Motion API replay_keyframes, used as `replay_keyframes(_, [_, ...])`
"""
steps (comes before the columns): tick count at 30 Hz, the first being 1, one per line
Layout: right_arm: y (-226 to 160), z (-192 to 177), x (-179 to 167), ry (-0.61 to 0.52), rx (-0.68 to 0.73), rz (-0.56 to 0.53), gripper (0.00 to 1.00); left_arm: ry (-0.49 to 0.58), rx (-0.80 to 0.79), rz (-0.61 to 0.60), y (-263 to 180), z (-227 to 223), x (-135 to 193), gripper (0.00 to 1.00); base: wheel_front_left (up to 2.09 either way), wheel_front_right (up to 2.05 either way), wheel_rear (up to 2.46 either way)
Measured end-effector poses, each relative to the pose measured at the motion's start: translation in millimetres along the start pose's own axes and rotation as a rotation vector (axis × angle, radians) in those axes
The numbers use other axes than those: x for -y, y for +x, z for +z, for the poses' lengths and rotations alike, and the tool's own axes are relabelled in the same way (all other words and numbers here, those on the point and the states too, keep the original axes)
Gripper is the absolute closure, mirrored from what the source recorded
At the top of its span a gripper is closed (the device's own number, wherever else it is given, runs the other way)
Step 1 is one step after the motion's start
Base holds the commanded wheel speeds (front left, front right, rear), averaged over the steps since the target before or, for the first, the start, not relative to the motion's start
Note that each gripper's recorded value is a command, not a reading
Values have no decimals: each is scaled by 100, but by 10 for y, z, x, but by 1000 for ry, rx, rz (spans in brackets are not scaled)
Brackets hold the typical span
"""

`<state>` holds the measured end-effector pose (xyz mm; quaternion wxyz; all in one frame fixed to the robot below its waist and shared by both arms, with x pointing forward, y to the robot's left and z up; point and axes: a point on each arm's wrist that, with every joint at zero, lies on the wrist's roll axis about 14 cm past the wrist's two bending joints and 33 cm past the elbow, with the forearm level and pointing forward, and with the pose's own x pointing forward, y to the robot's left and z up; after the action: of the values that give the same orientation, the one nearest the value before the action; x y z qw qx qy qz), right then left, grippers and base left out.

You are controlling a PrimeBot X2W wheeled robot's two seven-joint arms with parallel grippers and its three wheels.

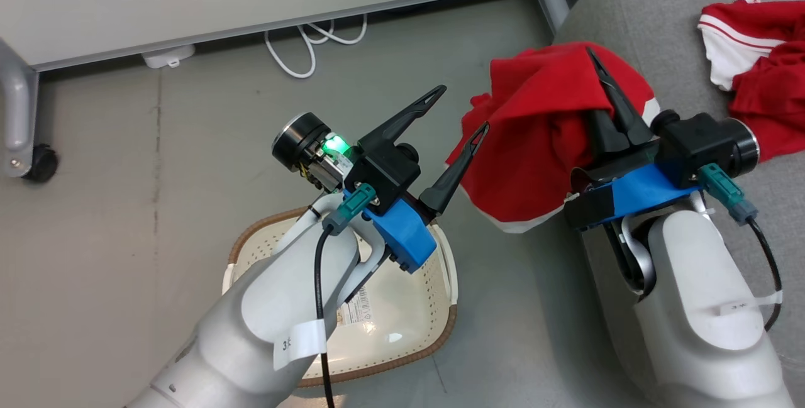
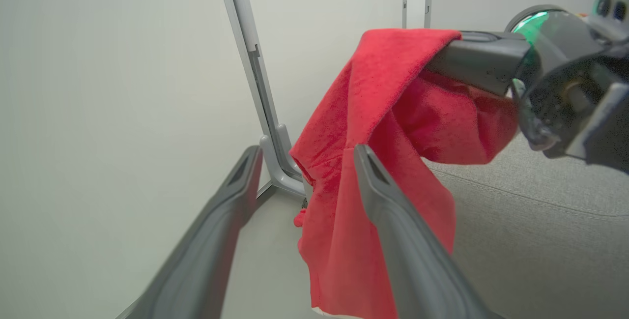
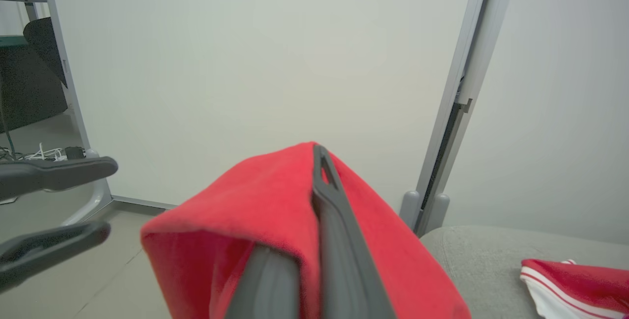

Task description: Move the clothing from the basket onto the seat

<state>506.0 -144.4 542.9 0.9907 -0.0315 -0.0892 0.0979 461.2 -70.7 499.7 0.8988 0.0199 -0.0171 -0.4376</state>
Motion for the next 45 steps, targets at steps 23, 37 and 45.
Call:
replay_keyframes(23, [-1165,-72,1348,-97,-84,-432,100,-99,46,-298,341,-153,974,0,0,0,0])
replay_keyframes(37, [-1645,-126,1583,-99,-134,-549,100,-124,46,-359,381,-188,1185,0,0,0,0])
replay_keyframes(45, [-1092,239,1595,-143,9,-486,100,-120,45,-320,449,-297,961,0,0,0,0])
